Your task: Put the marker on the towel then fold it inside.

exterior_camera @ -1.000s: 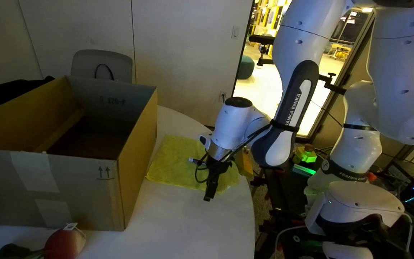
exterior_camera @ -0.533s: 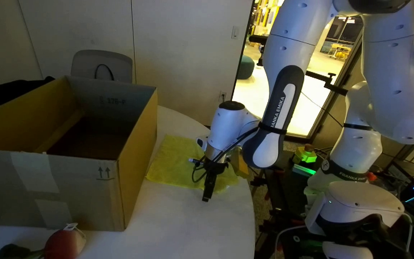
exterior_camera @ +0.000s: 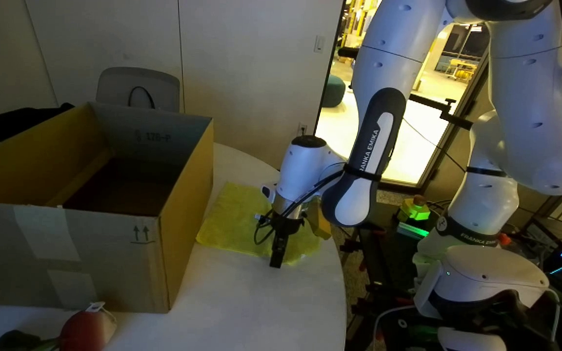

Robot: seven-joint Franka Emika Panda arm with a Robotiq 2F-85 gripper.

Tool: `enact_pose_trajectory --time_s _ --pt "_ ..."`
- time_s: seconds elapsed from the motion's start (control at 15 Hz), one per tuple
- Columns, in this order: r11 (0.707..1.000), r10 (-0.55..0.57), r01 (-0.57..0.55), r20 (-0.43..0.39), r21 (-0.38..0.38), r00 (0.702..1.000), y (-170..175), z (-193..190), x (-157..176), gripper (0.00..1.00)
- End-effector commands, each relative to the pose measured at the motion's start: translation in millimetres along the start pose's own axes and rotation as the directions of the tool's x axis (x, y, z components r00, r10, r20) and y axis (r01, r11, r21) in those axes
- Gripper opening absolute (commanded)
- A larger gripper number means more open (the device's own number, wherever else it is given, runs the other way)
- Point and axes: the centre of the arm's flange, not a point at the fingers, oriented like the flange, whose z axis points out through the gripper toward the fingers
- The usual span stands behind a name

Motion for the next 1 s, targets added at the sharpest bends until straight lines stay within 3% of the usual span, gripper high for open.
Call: enact_pose_trajectory --time_s 0.0,0.33,0.67,0.93 --pt "1.0 -0.019 0.019 0.016 0.005 1.0 3.7 3.0 3.5 0.34" --pt "1.0 -0.031 0.031 -0.002 -0.006 1.0 5.4 -13.4 -2.2 0.01" --pt "0.998 0.015 -0.024 -0.134 -0.064 0.991 27.3 -64.5 -16.5 0.0" --pt "0.976 0.16 -0.194 -0.281 -0.1 0.946 90.6 -103.6 -30.1 0.01"
